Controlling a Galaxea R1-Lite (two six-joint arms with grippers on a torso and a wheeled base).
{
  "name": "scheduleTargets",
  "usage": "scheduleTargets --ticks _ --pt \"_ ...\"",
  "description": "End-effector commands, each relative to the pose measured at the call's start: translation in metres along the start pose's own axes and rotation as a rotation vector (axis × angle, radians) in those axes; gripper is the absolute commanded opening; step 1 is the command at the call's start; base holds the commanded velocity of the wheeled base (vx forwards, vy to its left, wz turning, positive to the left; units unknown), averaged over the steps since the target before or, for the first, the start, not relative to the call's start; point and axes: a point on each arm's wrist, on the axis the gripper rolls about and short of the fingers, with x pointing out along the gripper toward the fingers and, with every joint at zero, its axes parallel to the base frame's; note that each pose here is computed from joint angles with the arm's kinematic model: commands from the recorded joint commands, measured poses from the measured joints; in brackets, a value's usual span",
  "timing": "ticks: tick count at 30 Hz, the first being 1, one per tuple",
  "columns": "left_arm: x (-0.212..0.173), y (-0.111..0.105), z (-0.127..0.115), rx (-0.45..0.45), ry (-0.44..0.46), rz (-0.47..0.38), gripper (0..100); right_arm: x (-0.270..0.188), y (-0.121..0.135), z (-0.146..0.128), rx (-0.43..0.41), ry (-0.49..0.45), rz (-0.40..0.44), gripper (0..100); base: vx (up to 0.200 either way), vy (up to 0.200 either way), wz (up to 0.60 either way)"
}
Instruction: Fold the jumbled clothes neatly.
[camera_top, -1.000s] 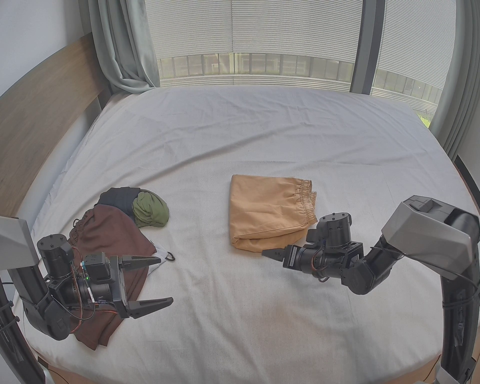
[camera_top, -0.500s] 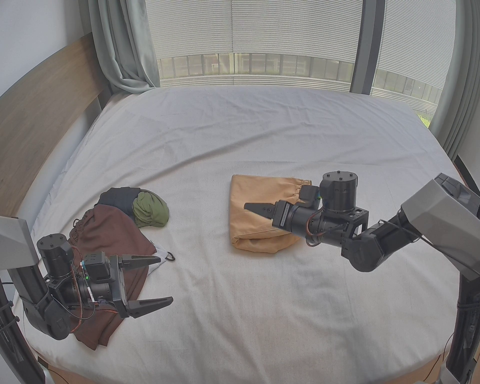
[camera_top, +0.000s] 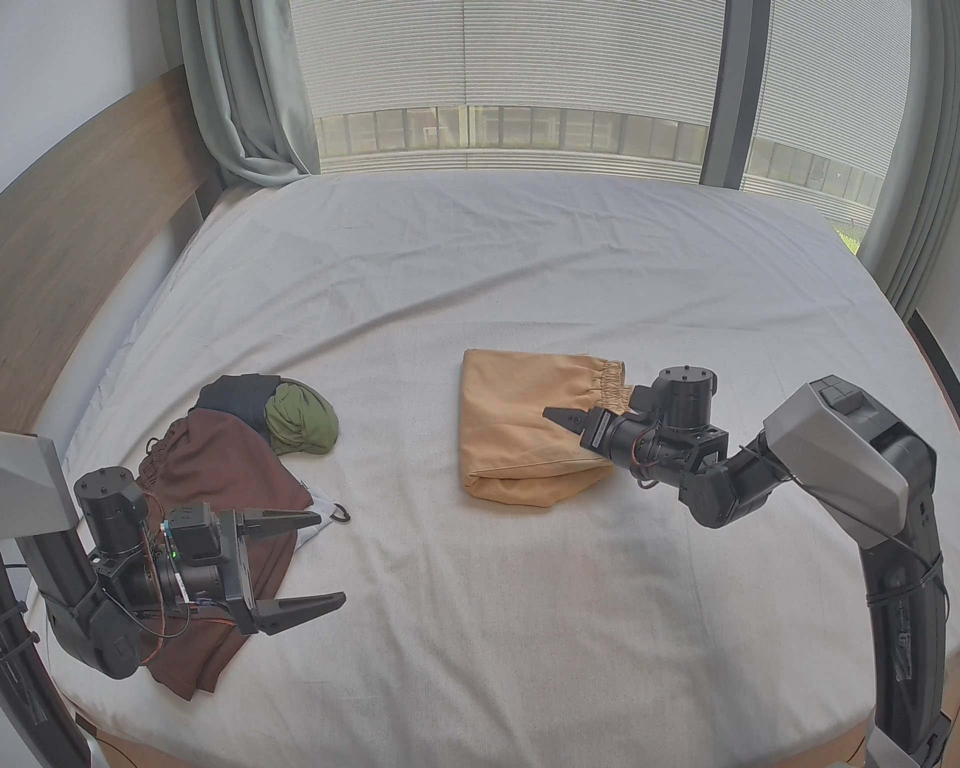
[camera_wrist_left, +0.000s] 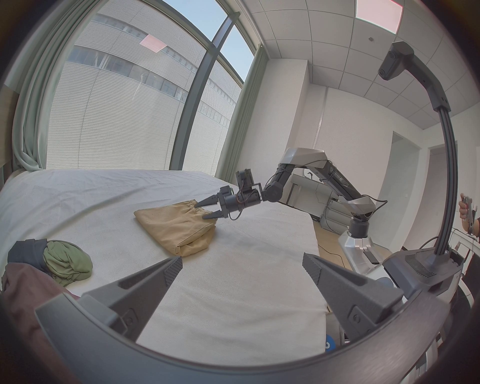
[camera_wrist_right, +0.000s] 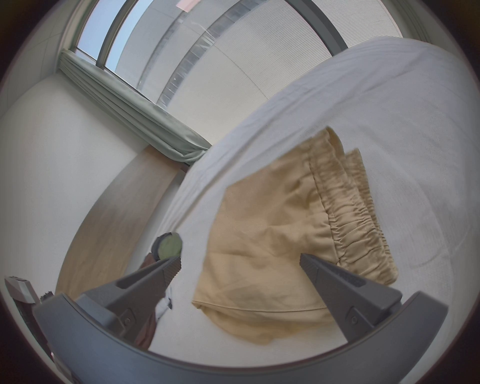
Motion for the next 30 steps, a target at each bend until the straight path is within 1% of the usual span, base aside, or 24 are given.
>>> scheduleTargets --ticks 1,6,9,11,12,13,16,17,18,20,22,24,26,28,29,30 --pt "-0.001 0.000 0.000 -0.002 0.001 0.001 100 0.006 -0.020 -0.015 0.015 0.026 -0.046 100 0.000 0.000 0.00" --pt "-0.001 0.001 0.000 -0.001 0.000 0.004 100 0.005 -0.019 -0.015 0.017 0.026 -0.050 100 0.000 0.000 0.00" --pt "-0.001 0.000 0.001 0.000 -0.004 0.005 100 -0.001 -0.012 -0.008 0.004 -0.011 -0.032 100 0.000 0.000 0.00" --pt "-0.002 0.000 0.003 -0.001 -0.007 0.006 100 -0.013 0.004 0.009 -0.016 -0.073 0.011 100 0.000 0.000 0.00" --pt "-0.002 0.000 0.004 0.000 -0.008 0.006 100 -0.017 0.010 0.014 -0.019 -0.087 0.022 100 0.000 0.000 0.00" --pt "-0.003 -0.001 0.007 -0.005 -0.013 0.007 100 -0.037 0.034 0.035 -0.033 -0.130 0.061 100 0.000 0.000 0.00" --pt "-0.002 -0.005 0.010 -0.019 -0.017 -0.002 100 -0.078 0.070 0.064 -0.059 -0.193 0.115 100 0.000 0.000 0.00" --pt "-0.002 -0.005 0.010 -0.021 -0.017 -0.003 100 -0.083 0.074 0.067 -0.063 -0.200 0.119 100 0.000 0.000 0.00" --pt "-0.001 -0.006 0.011 -0.014 -0.019 -0.007 100 -0.107 0.090 0.079 -0.081 -0.228 0.137 100 0.000 0.000 0.00" --pt "0.002 -0.009 0.014 -0.005 -0.024 -0.022 100 -0.135 0.103 0.086 -0.121 -0.233 0.132 100 0.000 0.000 0.00" --pt "0.002 -0.012 0.020 0.013 -0.033 -0.028 100 -0.162 0.107 0.086 -0.184 -0.229 0.106 100 0.000 0.000 0.00" --pt "0.002 -0.012 0.024 0.023 -0.042 -0.028 100 -0.179 0.104 0.083 -0.235 -0.228 0.078 100 0.000 0.000 0.00" --pt "0.001 -0.013 0.028 0.024 -0.050 -0.030 100 -0.211 0.095 0.080 -0.351 -0.237 0.015 100 0.000 0.000 0.00" --pt "0.004 -0.018 0.034 0.043 -0.061 -0.047 100 -0.235 0.090 0.074 -0.422 -0.239 -0.026 100 0.000 0.000 0.00" --pt "0.007 -0.024 0.039 0.055 -0.069 -0.069 100 -0.249 0.089 0.069 -0.443 -0.239 -0.040 100 0.000 0.000 0.00" --pt "0.008 -0.027 0.041 0.063 -0.073 -0.081 100 -0.254 0.090 0.067 -0.446 -0.242 -0.043 100 0.000 0.000 0.00"
